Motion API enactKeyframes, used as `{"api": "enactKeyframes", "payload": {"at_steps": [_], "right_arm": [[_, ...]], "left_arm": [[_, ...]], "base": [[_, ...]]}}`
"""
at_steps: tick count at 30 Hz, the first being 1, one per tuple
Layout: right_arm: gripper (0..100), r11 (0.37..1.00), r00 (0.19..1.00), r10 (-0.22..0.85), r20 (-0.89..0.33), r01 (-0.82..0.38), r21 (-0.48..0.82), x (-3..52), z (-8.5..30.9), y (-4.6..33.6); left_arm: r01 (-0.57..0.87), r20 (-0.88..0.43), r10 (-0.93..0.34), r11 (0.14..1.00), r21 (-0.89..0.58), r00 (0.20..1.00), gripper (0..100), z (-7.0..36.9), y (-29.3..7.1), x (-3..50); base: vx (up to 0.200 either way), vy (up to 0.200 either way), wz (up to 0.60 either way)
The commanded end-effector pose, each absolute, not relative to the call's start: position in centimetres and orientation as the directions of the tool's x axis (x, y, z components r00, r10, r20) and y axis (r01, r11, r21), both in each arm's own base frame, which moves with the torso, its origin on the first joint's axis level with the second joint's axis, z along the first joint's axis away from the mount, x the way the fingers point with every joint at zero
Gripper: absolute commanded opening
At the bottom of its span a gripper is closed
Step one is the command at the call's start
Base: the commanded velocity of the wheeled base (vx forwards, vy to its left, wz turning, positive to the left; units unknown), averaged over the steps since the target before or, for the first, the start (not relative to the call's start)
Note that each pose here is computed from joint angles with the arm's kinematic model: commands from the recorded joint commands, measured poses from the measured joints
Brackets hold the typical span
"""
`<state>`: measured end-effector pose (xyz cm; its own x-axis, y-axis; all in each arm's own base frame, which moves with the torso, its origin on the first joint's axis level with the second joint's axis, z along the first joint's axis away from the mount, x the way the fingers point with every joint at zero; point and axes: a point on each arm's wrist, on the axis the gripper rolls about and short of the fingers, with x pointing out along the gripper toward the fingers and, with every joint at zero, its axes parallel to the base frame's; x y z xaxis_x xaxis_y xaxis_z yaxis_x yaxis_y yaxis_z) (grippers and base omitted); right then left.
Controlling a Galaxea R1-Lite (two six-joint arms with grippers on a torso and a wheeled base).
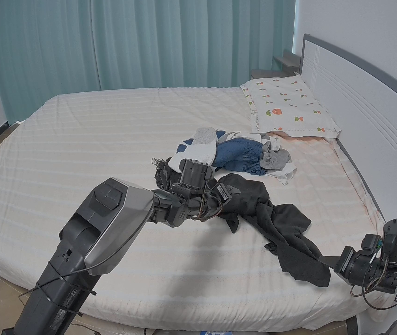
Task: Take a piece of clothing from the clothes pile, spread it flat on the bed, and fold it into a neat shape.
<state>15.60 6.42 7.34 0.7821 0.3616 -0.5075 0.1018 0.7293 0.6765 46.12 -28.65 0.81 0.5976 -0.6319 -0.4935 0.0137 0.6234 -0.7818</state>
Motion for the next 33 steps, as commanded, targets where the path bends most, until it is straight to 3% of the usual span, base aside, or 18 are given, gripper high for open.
{"api": "enactKeyframes", "payload": {"at_steps": [1, 32, 33], "right_arm": [[0, 0.732, 0.776, 0.359, -0.519, 0.111, 0.673, 15.4, 7.1, 6.3], [0, 0.733, 0.772, 0.367, -0.519, 0.103, 0.673, 15.2, 7.1, 6.5], [0, 0.733, 0.771, 0.37, -0.519, 0.101, 0.673, 15.2, 7.1, 6.5]], "left_arm": [[-0.01, -0.5, -0.625, 0.619, -0.785, 0.599, 100, -1.2, -28.3, 46.6], [0.043, -0.433, -0.665, 0.573, -0.819, 0.609, 100, -4.1, -28.5, 47.1], [0.046, -0.431, -0.666, 0.573, -0.818, 0.609, 0, -4.2, -28.6, 47.0]], "base": [[0.0, 0.0, 0.0], [0.0, 0.0, 0.0], [0.0, 0.0, 0.0]]}}
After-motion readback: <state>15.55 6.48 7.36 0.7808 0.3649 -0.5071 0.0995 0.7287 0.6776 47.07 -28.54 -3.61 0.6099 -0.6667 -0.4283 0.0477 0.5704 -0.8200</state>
